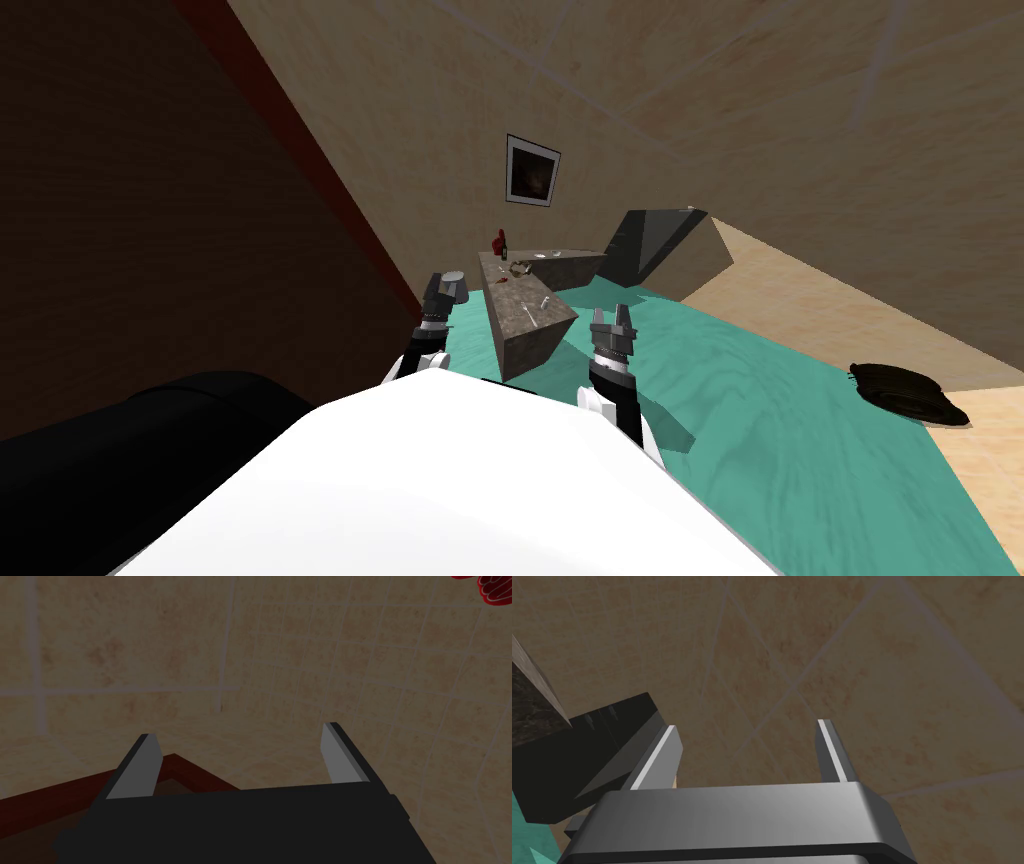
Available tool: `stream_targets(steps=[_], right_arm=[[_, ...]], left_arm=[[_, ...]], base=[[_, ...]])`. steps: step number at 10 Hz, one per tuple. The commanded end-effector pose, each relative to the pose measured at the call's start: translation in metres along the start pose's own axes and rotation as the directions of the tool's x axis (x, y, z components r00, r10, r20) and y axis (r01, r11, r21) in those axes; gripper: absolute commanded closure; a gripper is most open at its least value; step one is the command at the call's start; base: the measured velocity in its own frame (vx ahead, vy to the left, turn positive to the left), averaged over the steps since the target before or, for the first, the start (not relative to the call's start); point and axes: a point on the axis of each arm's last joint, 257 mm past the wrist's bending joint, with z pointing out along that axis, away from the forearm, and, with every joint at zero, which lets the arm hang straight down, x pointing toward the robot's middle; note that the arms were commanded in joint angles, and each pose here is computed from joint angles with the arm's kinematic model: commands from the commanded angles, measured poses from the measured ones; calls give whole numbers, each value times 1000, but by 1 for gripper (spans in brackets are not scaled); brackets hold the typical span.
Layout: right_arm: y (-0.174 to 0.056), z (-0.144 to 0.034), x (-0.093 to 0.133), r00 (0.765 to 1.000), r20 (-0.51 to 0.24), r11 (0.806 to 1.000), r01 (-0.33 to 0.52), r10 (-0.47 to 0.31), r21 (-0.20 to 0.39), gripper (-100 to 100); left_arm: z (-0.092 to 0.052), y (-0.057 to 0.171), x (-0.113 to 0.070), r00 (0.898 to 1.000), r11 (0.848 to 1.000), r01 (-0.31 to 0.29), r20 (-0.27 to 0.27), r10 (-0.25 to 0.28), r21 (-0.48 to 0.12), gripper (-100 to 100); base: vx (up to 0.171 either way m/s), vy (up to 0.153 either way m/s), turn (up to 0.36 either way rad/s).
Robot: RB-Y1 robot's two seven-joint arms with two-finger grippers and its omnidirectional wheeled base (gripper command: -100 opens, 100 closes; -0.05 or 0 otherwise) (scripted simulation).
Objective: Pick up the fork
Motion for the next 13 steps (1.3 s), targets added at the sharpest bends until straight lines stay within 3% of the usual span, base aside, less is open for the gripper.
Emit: stream_targets(steps=[1, 7, 13], right_arm=[[-7, -2, 3, 999, -44, 1000, 23, -22, 18, -100], [-30, -12, 11, 979, -185, 993, 97, -83, 70, -100], [-57, -27, 15, 932, -335, 975, 185, -135, 122, -100]], left_arm=[[0, 0, 0, 1000, 1000, 0, 0, 0, 0, 0], [0, 0, 0, 1000, 1000, 0, 0, 0, 0, 0], [0, 0, 0, 1000, 1000, 0, 0, 0, 0, 0]], base=[[-11, 24, 54], [-22, 43, 58], [-21, 47, 64]])
